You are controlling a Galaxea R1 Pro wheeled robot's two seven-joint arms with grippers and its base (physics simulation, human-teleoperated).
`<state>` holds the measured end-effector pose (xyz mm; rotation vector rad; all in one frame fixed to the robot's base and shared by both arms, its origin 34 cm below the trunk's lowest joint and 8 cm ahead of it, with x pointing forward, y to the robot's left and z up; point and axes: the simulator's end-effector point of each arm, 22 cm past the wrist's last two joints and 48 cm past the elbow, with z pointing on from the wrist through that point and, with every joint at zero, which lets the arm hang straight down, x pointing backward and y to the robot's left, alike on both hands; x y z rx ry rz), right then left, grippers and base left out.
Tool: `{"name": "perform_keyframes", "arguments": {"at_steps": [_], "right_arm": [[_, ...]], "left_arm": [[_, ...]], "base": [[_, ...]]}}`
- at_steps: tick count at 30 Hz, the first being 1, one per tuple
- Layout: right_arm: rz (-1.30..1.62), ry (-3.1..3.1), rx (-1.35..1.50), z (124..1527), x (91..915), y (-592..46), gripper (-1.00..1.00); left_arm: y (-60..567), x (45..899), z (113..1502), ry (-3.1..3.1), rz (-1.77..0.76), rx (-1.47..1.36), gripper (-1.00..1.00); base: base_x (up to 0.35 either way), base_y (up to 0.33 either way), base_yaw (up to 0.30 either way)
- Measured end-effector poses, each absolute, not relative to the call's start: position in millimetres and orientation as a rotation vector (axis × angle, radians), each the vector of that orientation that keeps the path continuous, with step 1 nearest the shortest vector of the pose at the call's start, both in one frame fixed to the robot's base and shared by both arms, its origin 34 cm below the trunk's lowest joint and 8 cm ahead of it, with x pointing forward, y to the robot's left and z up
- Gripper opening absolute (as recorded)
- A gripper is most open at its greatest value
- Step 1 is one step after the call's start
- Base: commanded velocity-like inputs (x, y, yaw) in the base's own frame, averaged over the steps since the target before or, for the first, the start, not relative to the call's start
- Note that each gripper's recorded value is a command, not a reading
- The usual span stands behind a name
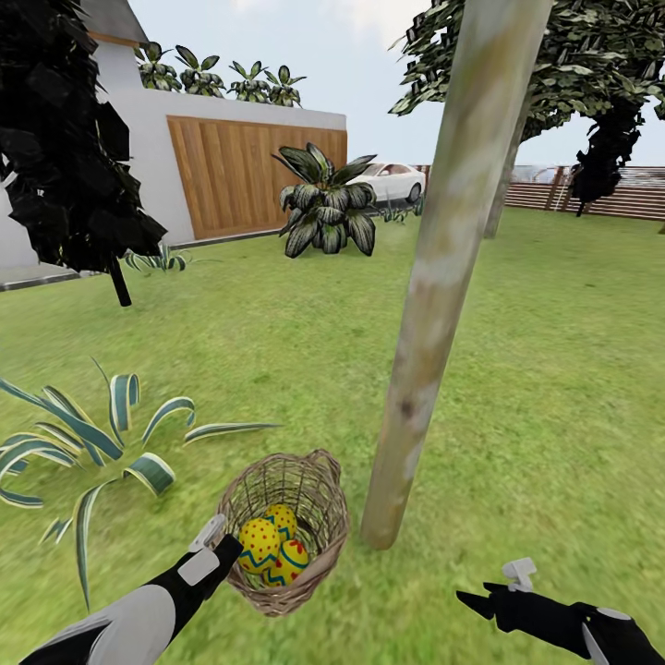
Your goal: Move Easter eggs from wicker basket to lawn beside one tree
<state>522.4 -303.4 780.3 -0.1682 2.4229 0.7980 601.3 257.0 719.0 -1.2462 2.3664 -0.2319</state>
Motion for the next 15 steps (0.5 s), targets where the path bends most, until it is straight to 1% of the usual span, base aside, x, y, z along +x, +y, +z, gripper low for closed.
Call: {"name": "perform_keyframes", "arguments": {"at_steps": [11,12,15], "right_arm": [[0.822,2.413,-0.146,775.8,527.4,-303.5,1.00],[0.840,2.408,-0.150,777.1,527.0,-301.7,1.00],[1.014,2.353,-0.195,794.6,517.7,-283.9,1.00]], "left_arm": [[251.6,605.8,711.0,2.370,-0.240,-1.242,-1.00],[251.4,606.2,710.2,2.370,-0.241,-1.241,-1.00],[251.4,607.3,707.8,2.370,-0.241,-1.242,-1.00]], "base": [[0.000,0.000,0.000],[0.000,0.000,0.000],[0.000,0.000,0.000]]}}
